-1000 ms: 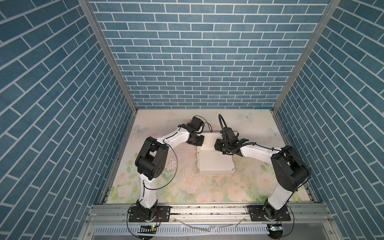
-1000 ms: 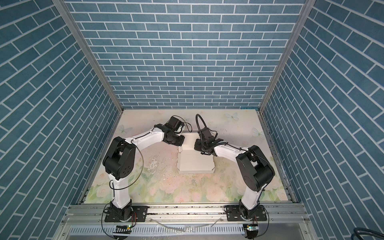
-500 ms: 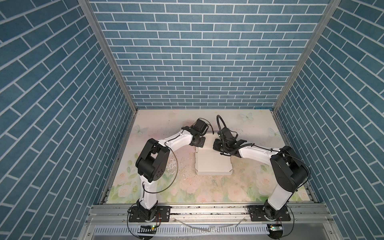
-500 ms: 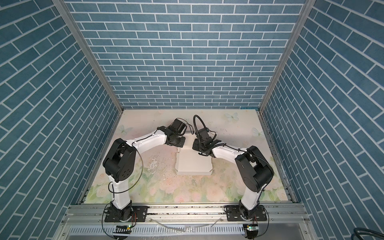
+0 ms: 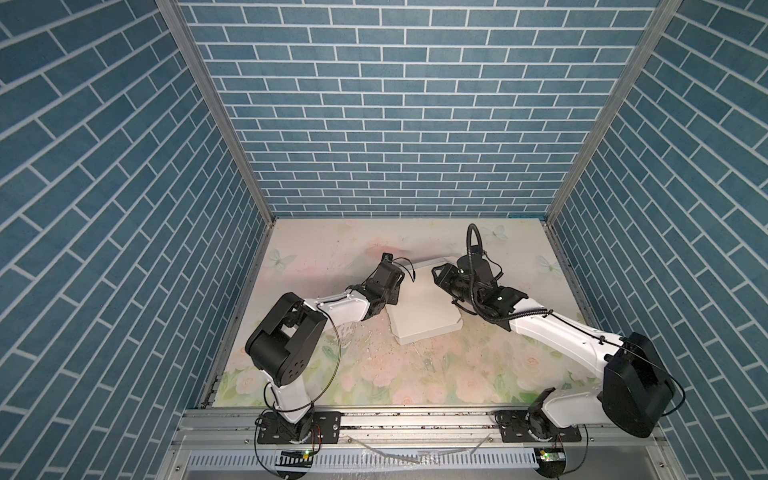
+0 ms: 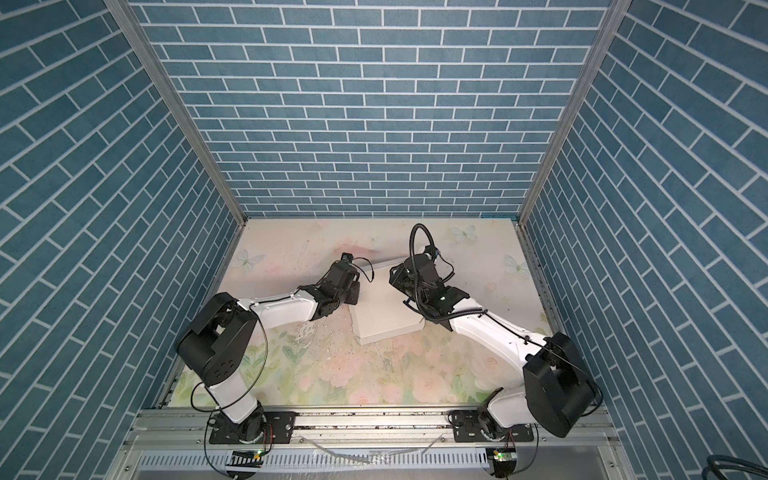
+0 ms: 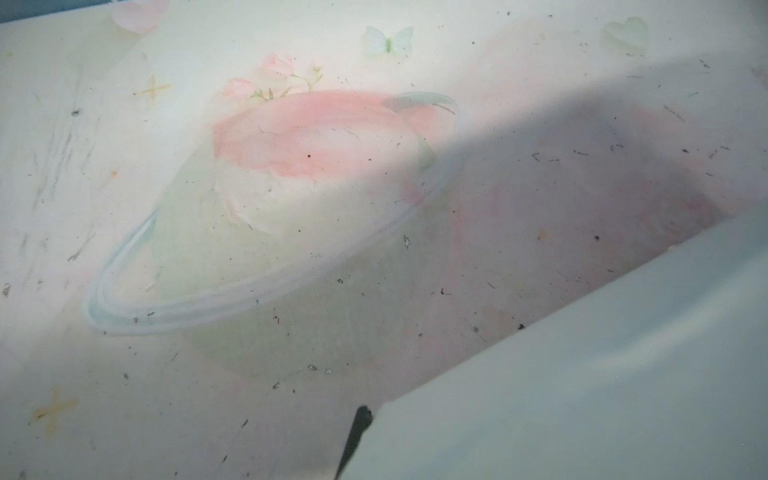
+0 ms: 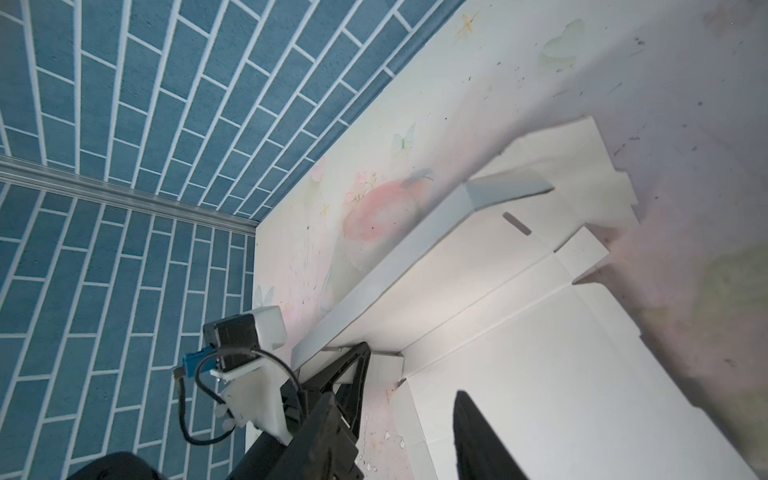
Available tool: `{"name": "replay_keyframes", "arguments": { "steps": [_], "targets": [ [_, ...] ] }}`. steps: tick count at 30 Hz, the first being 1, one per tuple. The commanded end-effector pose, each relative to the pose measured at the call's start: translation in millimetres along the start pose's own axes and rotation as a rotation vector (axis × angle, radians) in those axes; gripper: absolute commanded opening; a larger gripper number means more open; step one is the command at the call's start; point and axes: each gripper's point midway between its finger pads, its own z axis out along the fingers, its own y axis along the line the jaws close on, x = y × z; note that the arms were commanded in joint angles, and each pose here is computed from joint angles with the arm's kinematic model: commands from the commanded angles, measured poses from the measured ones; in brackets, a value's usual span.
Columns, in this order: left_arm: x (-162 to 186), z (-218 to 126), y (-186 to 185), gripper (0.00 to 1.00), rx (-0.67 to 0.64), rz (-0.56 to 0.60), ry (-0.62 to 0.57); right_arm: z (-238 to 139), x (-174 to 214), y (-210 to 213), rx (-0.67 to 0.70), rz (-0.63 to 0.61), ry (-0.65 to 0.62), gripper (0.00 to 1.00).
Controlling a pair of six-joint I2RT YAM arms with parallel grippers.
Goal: Fold the paper box
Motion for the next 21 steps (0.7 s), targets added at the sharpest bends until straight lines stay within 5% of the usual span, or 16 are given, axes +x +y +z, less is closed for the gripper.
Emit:
{"name": "replay_keyframes", "arguments": {
  "steps": [1, 8, 21],
  "targets": [
    [16.0, 6.3, 11.0, 0.0, -0.047, 0.015, -0.019, 7.4, -1.1, 4.2, -0.066, 0.159, -0.07, 0.49],
    [24.0, 8.9, 8.7, 0.0, -0.03, 0.027, -0.016, 36.4, 2.0, 16.5, -0.188, 0.252, -0.097, 0.51],
    [23.3, 12.4, 1.5, 0.0, -0.005, 0.069, -0.002, 86.2, 5.8, 19.1, -0.217, 0.264, -0.076, 0.48]
  ]
}}
